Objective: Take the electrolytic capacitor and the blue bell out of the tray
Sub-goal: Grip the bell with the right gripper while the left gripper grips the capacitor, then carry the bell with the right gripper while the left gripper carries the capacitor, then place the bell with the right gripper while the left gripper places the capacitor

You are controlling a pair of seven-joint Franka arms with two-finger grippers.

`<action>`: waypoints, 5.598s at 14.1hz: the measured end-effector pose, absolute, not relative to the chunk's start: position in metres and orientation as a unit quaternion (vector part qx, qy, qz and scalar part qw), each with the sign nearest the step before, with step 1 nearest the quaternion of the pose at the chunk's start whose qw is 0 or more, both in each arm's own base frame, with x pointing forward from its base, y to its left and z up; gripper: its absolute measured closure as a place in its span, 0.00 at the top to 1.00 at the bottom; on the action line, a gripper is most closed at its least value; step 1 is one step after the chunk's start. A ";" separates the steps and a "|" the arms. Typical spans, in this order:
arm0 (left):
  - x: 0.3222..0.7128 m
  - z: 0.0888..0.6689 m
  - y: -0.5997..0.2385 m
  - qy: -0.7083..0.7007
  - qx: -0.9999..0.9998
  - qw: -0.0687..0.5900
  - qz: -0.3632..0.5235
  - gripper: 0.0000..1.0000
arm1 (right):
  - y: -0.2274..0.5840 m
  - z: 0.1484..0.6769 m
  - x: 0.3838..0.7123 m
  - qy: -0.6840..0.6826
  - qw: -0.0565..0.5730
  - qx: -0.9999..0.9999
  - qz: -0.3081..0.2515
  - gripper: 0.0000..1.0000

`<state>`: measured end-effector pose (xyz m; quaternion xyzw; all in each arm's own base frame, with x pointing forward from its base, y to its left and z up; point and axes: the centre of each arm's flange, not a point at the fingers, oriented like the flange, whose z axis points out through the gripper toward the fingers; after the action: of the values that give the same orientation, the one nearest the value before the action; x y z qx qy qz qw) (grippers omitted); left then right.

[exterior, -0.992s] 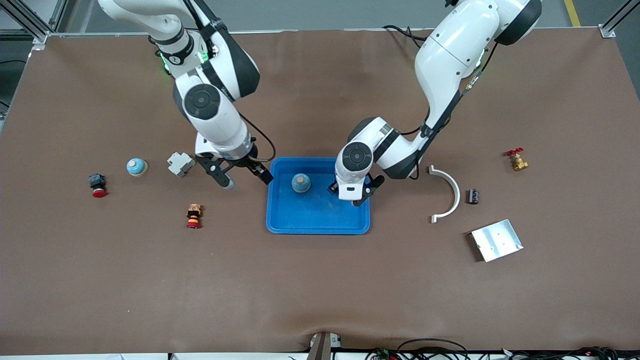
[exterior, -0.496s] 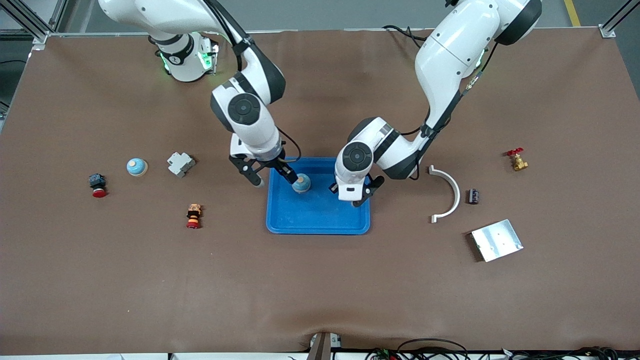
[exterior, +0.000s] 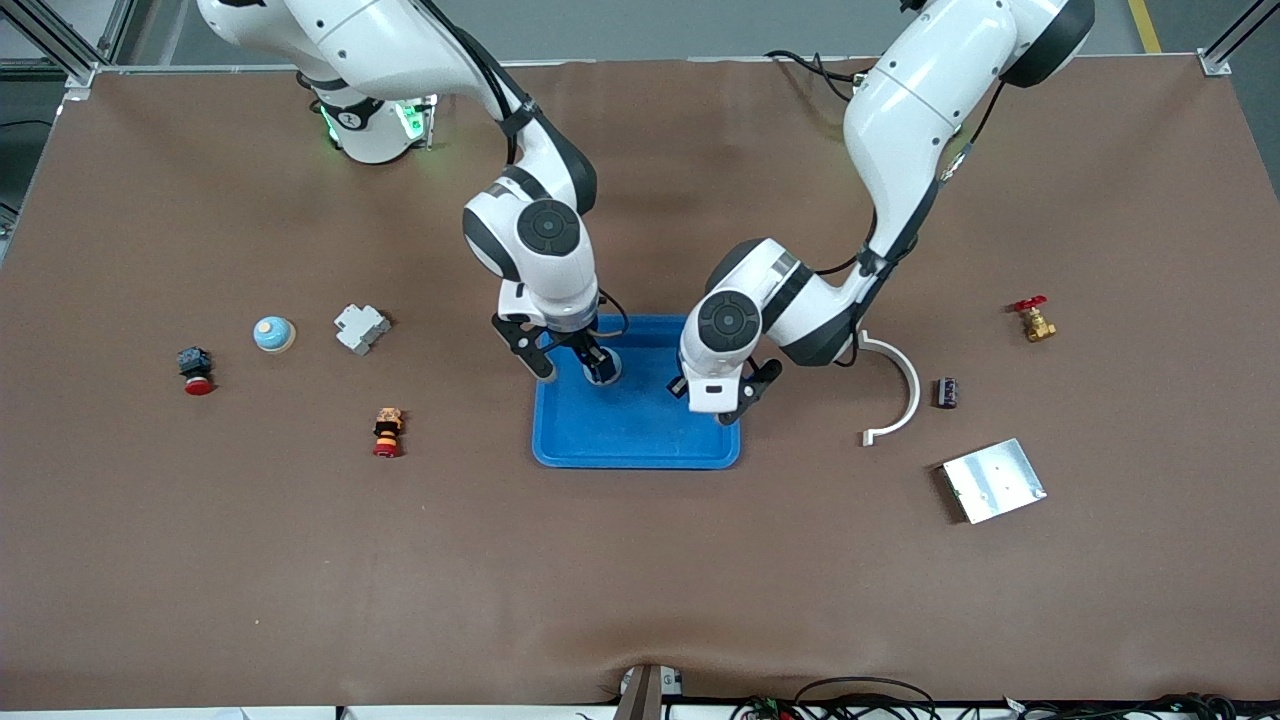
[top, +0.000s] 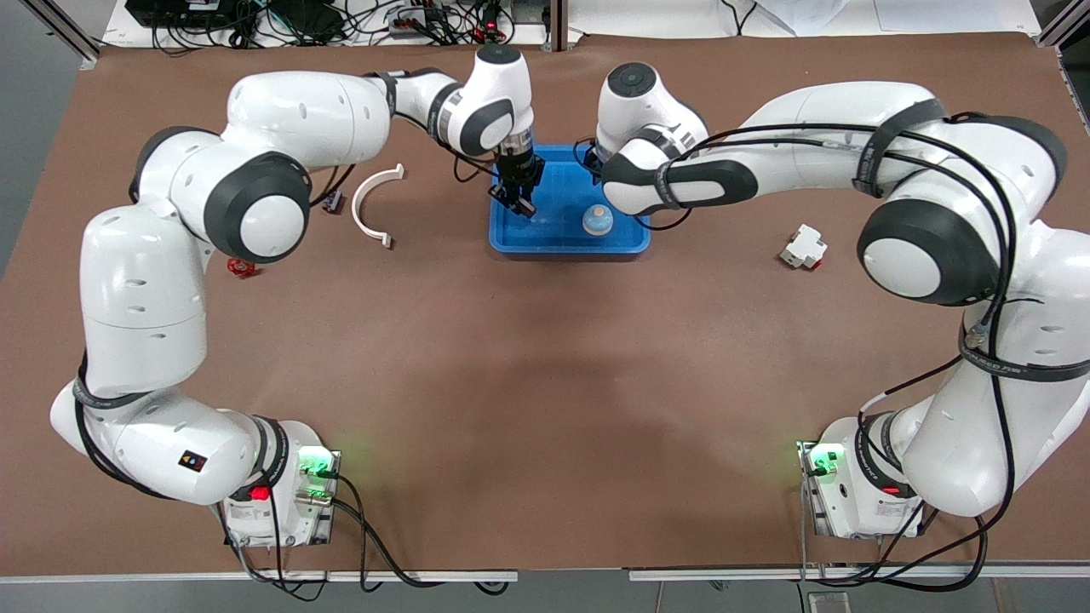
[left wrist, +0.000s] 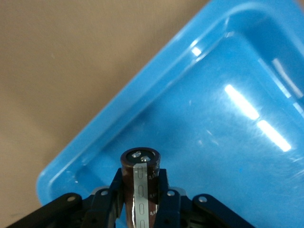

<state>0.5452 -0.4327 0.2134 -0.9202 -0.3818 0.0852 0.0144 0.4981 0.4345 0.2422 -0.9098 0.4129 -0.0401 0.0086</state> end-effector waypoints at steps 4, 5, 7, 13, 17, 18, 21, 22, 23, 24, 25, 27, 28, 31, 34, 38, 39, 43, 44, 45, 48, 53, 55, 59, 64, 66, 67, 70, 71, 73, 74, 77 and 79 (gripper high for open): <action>0.568 0.243 -0.392 -0.278 -0.955 0.027 0.097 0.30 | 0.439 0.226 0.498 0.418 0.000 -0.907 -0.043 1.00; 0.575 0.250 -0.382 -0.261 -0.960 0.025 0.097 0.30 | 0.440 0.223 0.499 0.422 -0.001 -0.906 -0.043 1.00; 0.581 0.261 -0.368 -0.219 -0.971 0.021 0.096 0.30 | 0.442 0.217 0.501 0.425 -0.003 -0.904 -0.042 1.00; 0.597 0.252 -0.304 -0.108 -0.987 0.025 0.112 0.30 | 0.443 0.205 0.503 0.428 -0.006 -0.903 -0.039 1.00; 0.602 0.249 -0.271 -0.067 -0.991 0.031 0.115 0.30 | 0.445 0.199 0.505 0.432 -0.003 -0.901 -0.039 1.00; 0.602 0.249 -0.265 -0.059 -0.991 0.032 0.116 0.30 | 0.445 0.198 0.505 0.435 -0.002 -0.899 -0.039 1.00; 0.598 0.244 -0.241 -0.035 -0.991 0.041 0.123 0.30 | 0.447 0.190 0.505 0.441 -0.001 -0.897 -0.038 1.00; 0.598 0.242 -0.232 -0.030 -0.991 0.046 0.124 0.30 | 0.450 0.188 0.504 0.440 0.000 -0.897 -0.038 1.00; 0.598 0.241 -0.222 -0.028 -0.990 0.049 0.126 0.30 | 0.454 0.187 0.503 0.440 0.001 -0.897 -0.038 1.00; 0.597 0.239 -0.215 -0.026 -0.990 0.049 0.129 0.30 | 0.458 0.185 0.502 0.442 0.002 -0.896 -0.038 1.00; 0.596 0.237 -0.209 -0.026 -0.990 0.049 0.129 0.30 | 0.462 0.184 0.500 0.442 0.002 -0.896 -0.038 1.00; 0.591 0.232 -0.200 -0.019 -0.992 0.042 0.119 0.30 | 0.464 0.182 0.499 0.445 0.003 -0.895 -0.038 1.00; 0.588 0.229 -0.197 -0.014 -0.992 0.040 0.115 0.30 | 0.465 0.183 0.500 0.445 0.004 -0.895 -0.038 1.00; 0.584 0.223 -0.194 0.002 -0.993 0.035 0.113 0.30 | 0.466 0.185 0.502 0.446 0.006 -0.894 -0.039 1.00; 0.586 0.219 -0.179 0.028 -0.992 0.030 0.117 0.30 | 0.465 0.184 0.503 0.445 0.005 -0.895 -0.040 1.00; 0.588 0.215 -0.167 0.040 -0.992 0.036 0.113 0.30 | 0.465 0.184 0.502 0.441 0.004 -0.896 -0.040 0.75; 0.588 0.214 -0.168 0.042 -0.992 0.036 0.111 0.30 | 0.465 0.184 0.503 0.441 0.004 -0.896 -0.041 0.67; 0.588 0.205 -0.174 0.046 -0.993 0.031 0.107 0.30 | 0.466 0.186 0.504 0.442 0.006 -0.896 -0.042 0.67; 0.587 0.203 -0.176 0.048 -0.993 0.029 0.106 0.30 | 0.466 0.187 0.505 0.442 0.007 -0.896 -0.042 0.67; 0.587 0.201 -0.178 0.049 -0.993 0.028 0.105 0.30 | 0.465 0.189 0.508 0.443 0.009 -0.895 -0.044 0.67; 0.587 0.195 -0.180 0.050 -0.993 0.026 0.106 0.30 | 0.459 0.204 0.525 0.443 -0.009 -0.895 -0.045 0.67; 0.589 0.187 -0.181 0.050 -0.993 0.022 0.105 0.30 | 0.420 0.260 0.567 0.402 -0.041 -0.914 -0.041 0.67; 0.589 0.185 -0.181 0.049 -0.993 0.020 0.103 0.30 | 0.390 0.281 0.580 0.390 -0.040 -0.919 -0.040 0.67; 0.590 0.181 -0.182 0.049 -0.994 0.018 0.101 0.30 | 0.330 0.308 0.580 0.367 -0.038 -0.929 -0.023 0.67; 0.590 0.181 -0.182 0.047 -0.994 0.017 0.100 0.31 | 0.258 0.315 0.567 0.311 -0.014 -0.949 -0.040 0.67; 0.590 0.181 -0.182 0.037 -0.994 0.018 0.100 0.34 | 0.209 0.311 0.562 0.282 -0.023 -0.959 -0.033 0.67; 0.591 0.182 -0.182 0.034 -0.994 0.018 0.099 0.39 | 0.182 0.310 0.560 0.268 -0.026 -0.963 -0.029 0.67; 0.592 0.183 -0.182 0.030 -0.995 0.018 0.097 0.66 | 0.103 0.304 0.553 0.232 -0.005 -0.973 -0.007 0.67; 0.593 0.184 -0.182 0.030 -0.995 0.018 0.096 0.77 | 0.078 0.302 0.551 0.217 0.003 -0.976 -0.001 0.67; 0.595 0.186 -0.181 0.028 -0.995 0.017 0.093 0.95 | 0.031 0.301 0.551 0.186 0.010 -0.982 0.003 0.67; 0.597 0.189 -0.179 0.026 -0.995 0.017 0.091 1.00 | 0.010 0.300 0.551 0.171 0.011 -0.985 0.003 0.67; 0.600 0.204 -0.173 0.022 -0.996 0.020 0.085 1.00 | -0.030 0.300 0.551 0.142 0.011 -0.990 0.001 0.67; 0.602 0.218 -0.168 0.018 -0.996 0.026 0.084 1.00 | -0.033 0.300 0.551 0.138 0.012 -0.990 -0.005 0.67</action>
<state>0.6020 -0.1676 0.2184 -0.9960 0.0180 0.0839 0.0255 0.5511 -0.0330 0.3005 -0.9904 0.1376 -0.0046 0.0117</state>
